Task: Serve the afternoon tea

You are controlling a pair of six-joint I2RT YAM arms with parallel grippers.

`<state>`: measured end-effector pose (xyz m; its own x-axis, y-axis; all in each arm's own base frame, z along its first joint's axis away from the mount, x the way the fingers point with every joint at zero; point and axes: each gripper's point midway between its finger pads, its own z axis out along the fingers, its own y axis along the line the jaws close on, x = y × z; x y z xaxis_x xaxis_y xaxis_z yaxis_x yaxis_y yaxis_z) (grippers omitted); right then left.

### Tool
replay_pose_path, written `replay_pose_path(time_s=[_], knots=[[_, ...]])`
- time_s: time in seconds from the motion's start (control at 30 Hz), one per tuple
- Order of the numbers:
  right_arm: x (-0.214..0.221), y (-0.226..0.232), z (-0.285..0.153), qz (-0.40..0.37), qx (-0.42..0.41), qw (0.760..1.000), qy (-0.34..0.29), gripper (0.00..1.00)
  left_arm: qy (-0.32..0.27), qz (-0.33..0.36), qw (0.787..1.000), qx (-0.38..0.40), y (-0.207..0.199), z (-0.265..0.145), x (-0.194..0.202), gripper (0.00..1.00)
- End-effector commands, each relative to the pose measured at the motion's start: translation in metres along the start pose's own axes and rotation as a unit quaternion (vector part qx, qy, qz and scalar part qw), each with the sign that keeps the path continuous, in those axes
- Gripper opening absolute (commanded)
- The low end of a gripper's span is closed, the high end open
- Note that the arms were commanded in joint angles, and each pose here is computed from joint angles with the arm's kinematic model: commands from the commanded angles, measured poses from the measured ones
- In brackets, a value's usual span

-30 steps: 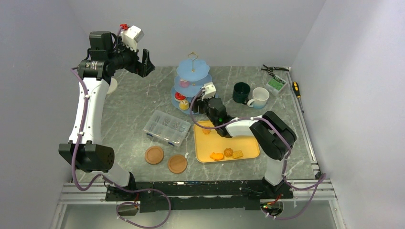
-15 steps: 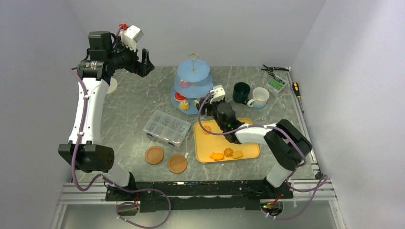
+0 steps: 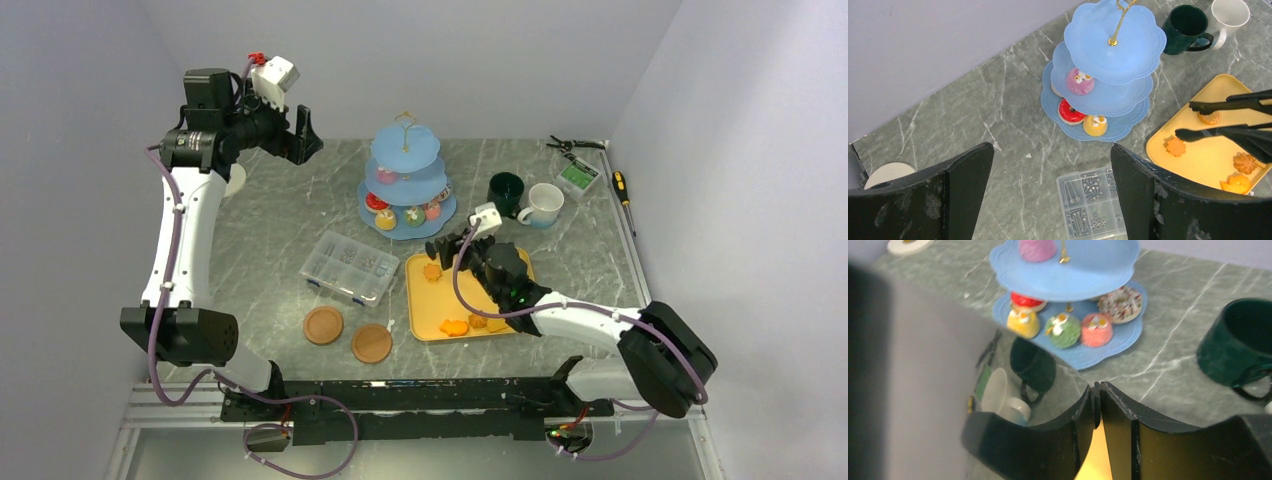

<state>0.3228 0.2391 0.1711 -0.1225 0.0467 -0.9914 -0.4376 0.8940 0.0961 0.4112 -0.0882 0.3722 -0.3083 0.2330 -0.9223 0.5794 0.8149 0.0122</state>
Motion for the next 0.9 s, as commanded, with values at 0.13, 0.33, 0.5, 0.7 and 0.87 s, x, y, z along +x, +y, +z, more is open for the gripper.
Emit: replay_pose_path(time_s=[0.13,0.33,0.5,0.7,0.87], knots=[[0.023,0.039,-0.014,0.02,-0.075,0.996,0.035,0.68,-0.018,0.001,1.0,0.003,-0.009,-0.017,-0.011,0.93],[0.035,0.053,-0.004,0.012,-0.087,0.995,0.049,0.67,-0.02,0.007,1.0,0.001,-0.011,-0.021,-0.012,0.93],[0.046,0.05,0.001,0.004,-0.078,0.995,0.058,0.64,-0.02,0.008,1.0,0.002,-0.011,-0.02,-0.011,0.93],[0.044,0.051,0.003,0.001,-0.078,0.995,0.055,0.51,-0.02,0.004,1.0,0.005,-0.01,-0.018,-0.012,0.93],[0.025,0.048,0.0,-0.007,-0.073,0.997,0.038,0.38,-0.02,0.006,1.0,0.004,-0.009,-0.017,-0.012,0.93]])
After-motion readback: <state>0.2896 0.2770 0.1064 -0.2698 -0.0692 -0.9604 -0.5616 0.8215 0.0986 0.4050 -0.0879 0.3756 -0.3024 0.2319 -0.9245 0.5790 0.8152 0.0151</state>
